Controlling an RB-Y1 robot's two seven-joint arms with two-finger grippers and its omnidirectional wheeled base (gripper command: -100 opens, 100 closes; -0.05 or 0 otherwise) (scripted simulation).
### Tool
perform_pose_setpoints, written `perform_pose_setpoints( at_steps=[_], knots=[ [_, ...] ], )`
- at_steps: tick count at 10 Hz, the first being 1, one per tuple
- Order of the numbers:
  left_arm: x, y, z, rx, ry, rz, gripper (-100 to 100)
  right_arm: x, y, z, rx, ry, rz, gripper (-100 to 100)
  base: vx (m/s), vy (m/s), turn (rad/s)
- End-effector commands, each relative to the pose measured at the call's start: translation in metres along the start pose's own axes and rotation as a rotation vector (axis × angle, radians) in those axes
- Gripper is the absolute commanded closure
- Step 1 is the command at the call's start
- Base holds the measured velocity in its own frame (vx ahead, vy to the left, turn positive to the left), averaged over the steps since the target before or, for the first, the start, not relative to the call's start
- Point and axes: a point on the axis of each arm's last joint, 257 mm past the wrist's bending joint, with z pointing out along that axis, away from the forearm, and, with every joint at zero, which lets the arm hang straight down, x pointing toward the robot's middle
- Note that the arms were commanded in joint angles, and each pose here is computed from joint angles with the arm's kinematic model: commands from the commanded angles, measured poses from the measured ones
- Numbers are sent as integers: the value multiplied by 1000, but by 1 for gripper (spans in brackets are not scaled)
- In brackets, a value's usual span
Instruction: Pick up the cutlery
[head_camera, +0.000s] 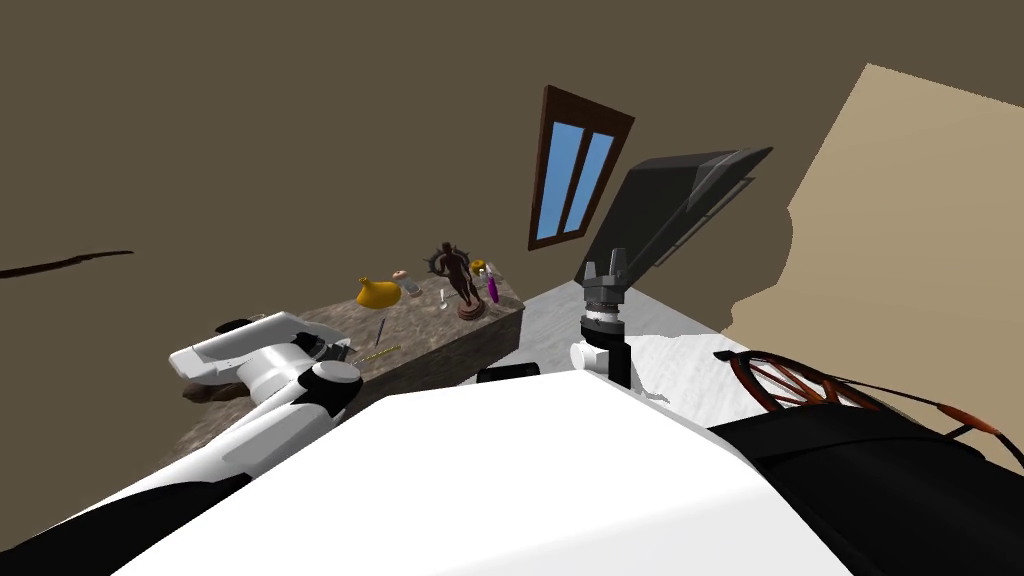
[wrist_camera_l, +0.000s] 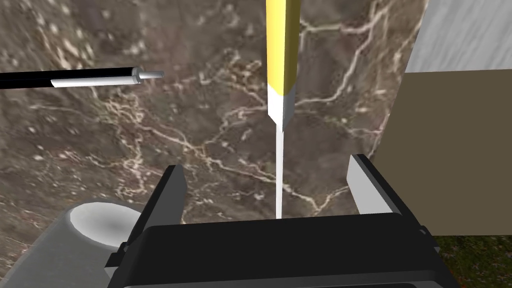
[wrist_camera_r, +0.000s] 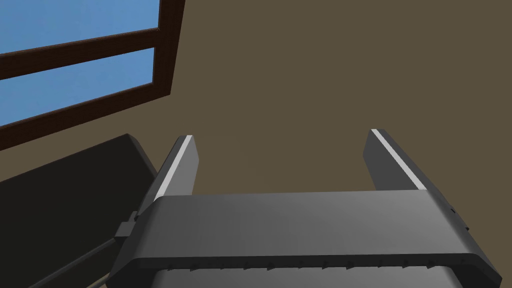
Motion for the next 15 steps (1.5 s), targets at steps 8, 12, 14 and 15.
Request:
perform_pose_setpoints(
  at_steps=[8,12,14,15],
  knots=[
    [-30,16,17,-8,14,-20,-100,0,0,0,0,0,0,0,5,-27,-53],
    [-29,19,17,-15,15,-19,100,0,0,0,0,0,0,0,0,-1,4],
    [-30,19,17,-15,15,-19,0,0,0,0,0,0,0,0,0,0,0],
    [-23,12,12,-5,12,-20,100,0,0,0,0,0,0,0,-1,25,94]
  ],
)
